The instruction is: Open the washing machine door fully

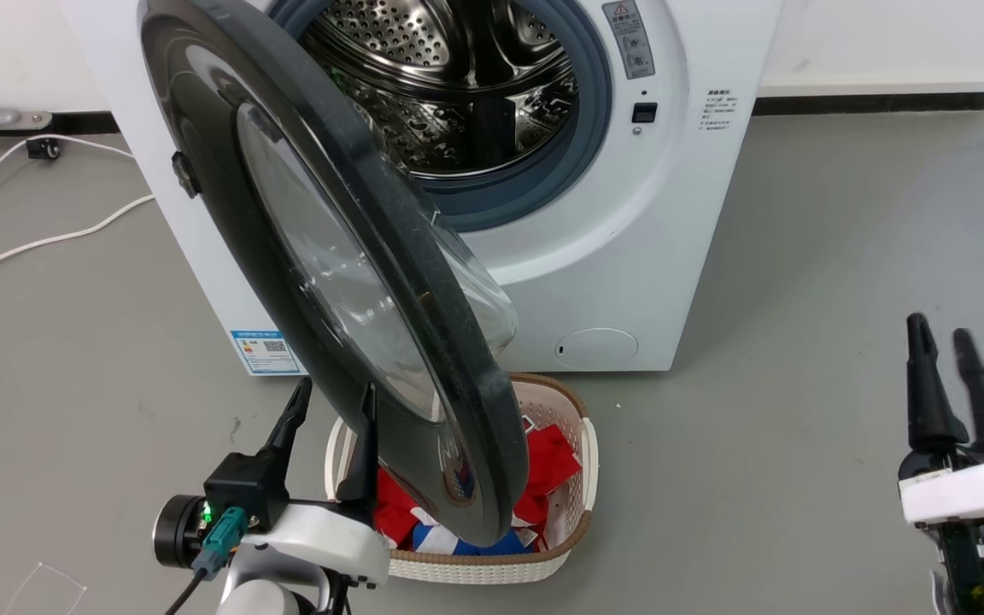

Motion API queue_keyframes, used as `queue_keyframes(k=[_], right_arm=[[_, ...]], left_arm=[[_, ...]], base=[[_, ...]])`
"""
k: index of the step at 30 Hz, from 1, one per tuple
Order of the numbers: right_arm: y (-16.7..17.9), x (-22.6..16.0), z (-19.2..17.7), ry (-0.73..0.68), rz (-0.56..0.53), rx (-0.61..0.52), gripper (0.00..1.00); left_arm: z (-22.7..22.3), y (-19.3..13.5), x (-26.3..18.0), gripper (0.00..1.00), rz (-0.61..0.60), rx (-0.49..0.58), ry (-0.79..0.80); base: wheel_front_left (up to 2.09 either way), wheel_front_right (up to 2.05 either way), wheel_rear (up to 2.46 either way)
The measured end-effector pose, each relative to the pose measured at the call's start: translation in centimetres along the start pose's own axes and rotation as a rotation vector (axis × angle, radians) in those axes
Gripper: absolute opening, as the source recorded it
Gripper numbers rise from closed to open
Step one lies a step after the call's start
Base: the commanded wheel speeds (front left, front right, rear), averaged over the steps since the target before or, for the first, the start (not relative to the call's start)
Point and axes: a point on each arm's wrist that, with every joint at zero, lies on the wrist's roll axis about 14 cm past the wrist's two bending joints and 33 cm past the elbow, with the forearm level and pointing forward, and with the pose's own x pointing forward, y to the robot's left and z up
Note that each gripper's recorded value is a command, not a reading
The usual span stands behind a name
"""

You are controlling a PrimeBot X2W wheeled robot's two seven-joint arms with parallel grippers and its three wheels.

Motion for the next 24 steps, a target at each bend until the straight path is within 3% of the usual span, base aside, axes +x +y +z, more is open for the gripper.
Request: queue_keyframes(k=[3, 8, 15, 24], right_arm=[[0.6, 0.1, 1.0, -0.016, 0.034, -0.233, 1.00], [2.3, -0.9, -0.4, 0.048, 0.060, -0.426, 1.00], [2.6, -2.8, -4.3, 0.188, 0.076, -0.510, 1.00], [2.5, -3.2, -5.6, 0.217, 0.075, -0.526, 1.00]], left_arm=[[0.1, 0.1, 0.1, 1.00, 0.004, 0.007, -0.003], [0.0, 0.3, 0.2, 1.00, 0.010, 0.014, -0.002], [0.0, 0.4, 0.2, 1.00, 0.013, 0.021, 0.000], [-0.3, 0.6, -0.1, 1.00, 0.018, 0.024, 0.010]], base=[[0.00, 0.00, 0.00], [0.00, 0.00, 0.00], [0.00, 0.00, 0.00], [0.00, 0.00, 0.00]])
